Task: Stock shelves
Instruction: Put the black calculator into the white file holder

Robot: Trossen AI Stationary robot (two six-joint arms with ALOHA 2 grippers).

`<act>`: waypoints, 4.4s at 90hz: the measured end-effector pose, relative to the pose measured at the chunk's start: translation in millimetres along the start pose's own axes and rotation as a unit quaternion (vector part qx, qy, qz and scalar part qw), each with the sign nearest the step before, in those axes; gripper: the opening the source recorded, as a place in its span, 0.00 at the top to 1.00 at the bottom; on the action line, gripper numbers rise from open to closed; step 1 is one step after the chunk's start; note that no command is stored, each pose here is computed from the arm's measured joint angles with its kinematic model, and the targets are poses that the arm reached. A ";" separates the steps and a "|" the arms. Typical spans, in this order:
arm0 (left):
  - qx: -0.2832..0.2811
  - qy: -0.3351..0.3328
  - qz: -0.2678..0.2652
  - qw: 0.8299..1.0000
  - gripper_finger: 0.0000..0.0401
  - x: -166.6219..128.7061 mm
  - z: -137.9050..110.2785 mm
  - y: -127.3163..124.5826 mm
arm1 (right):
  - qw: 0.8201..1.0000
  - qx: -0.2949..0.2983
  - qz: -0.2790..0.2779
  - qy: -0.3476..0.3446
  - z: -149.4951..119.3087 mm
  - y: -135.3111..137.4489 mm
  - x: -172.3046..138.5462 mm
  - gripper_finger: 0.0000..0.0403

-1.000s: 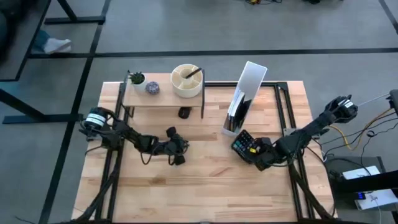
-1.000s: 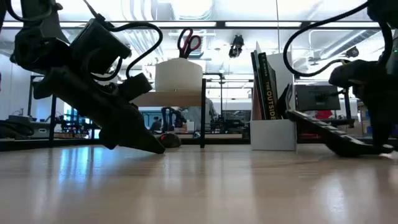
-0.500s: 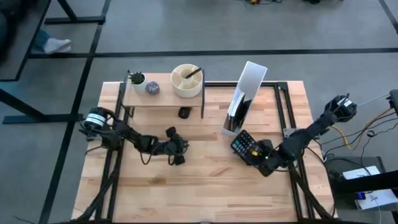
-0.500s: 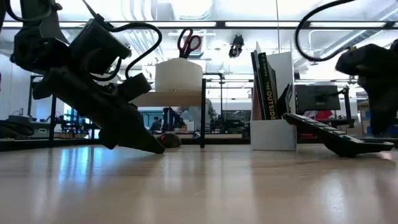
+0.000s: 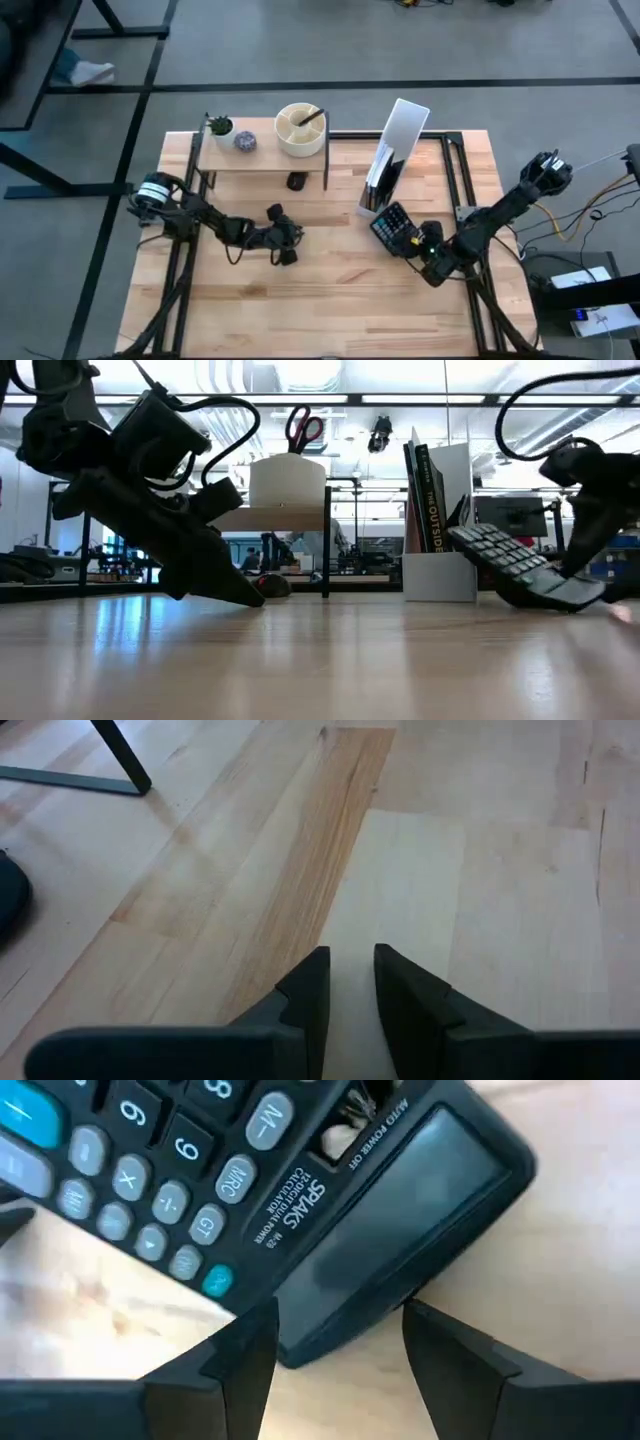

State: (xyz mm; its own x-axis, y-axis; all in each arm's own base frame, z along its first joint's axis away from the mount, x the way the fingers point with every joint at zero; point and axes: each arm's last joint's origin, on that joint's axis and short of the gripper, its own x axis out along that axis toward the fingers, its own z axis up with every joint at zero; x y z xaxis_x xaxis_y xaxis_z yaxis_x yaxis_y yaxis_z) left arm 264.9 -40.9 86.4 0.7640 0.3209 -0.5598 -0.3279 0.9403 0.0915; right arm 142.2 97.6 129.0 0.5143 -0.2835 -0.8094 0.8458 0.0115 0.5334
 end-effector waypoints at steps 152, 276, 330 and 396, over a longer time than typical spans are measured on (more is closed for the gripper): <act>0.000 -0.004 -0.002 1.000 0.84 -0.3 0.5 -0.6 | 0.996 -0.002 -0.083 -0.016 5.8 18.8 -4.4 0.57; 0.003 -0.007 -0.003 1.000 0.84 -0.4 0.7 -0.6 | 0.663 -0.704 0.008 -0.254 72.0 207.7 -113.5 0.98; -0.007 -0.032 0.103 0.994 0.84 -0.8 1.2 6.0 | 0.325 -0.927 -0.149 -0.117 113.1 202.3 -107.5 0.98; -0.051 -0.058 0.127 0.989 0.84 2.1 7.8 12.9 | 0.340 -0.898 -0.280 0.003 132.8 214.7 -0.1 0.90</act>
State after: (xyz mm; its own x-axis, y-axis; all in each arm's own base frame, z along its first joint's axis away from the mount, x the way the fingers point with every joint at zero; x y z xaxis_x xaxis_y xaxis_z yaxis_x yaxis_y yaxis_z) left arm 266.6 -27.3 92.8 0.7066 0.5613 -0.4309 -0.5667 0.8135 0.1305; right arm 304.9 -27.2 276.2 0.1973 -0.7220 -0.6631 -0.4681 0.5249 -0.7109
